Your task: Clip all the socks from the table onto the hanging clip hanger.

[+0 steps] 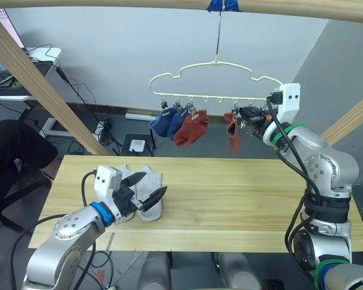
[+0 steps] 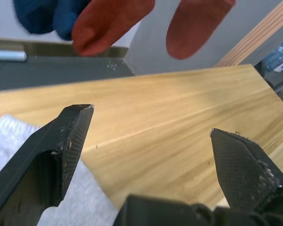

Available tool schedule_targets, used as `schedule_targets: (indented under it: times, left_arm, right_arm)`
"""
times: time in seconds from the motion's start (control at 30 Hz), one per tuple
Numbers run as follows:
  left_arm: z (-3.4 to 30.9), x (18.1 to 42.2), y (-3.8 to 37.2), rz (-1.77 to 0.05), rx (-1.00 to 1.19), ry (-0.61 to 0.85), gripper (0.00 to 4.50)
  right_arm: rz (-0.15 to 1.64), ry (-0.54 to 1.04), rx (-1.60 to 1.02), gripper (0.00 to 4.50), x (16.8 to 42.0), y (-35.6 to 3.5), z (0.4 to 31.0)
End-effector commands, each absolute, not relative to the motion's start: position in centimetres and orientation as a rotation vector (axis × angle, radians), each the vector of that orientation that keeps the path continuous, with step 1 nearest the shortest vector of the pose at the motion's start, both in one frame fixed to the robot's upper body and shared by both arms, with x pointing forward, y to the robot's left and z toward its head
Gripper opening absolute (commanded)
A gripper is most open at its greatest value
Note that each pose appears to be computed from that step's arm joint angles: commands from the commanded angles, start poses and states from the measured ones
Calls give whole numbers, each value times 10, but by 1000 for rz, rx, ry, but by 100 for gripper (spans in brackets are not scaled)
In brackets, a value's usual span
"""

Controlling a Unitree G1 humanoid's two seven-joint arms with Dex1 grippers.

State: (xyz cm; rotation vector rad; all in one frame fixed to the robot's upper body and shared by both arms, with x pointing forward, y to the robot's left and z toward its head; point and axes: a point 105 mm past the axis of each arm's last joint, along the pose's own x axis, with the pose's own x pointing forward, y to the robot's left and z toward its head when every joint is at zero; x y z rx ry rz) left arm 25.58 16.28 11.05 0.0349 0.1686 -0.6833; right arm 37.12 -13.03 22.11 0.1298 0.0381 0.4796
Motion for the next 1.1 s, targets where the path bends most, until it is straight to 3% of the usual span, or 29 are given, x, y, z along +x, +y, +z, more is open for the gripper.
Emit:
schedule_targets:
  times: [0.03,0.1,0.33,0.67,1.1]
  left_arm:
    - [125,252,149,-733,69,92,450]
    - [127,251,146,-742,73,81,450]
    - [136,251,145,-747,85,57,450]
    - [144,253,143,-764,95,41,450]
    - [146,252,139,-792,98,38,450]
  right_arm:
    - [472,-45,76,34,369,-127,229]
    - [461,-75,54,34,368,-123,228]
    - [328,-161,-18,282,363,-125,222]
    - [139,-228,25,282,343,-118,226]
    - [95,-233,35,282,335,-117,227]
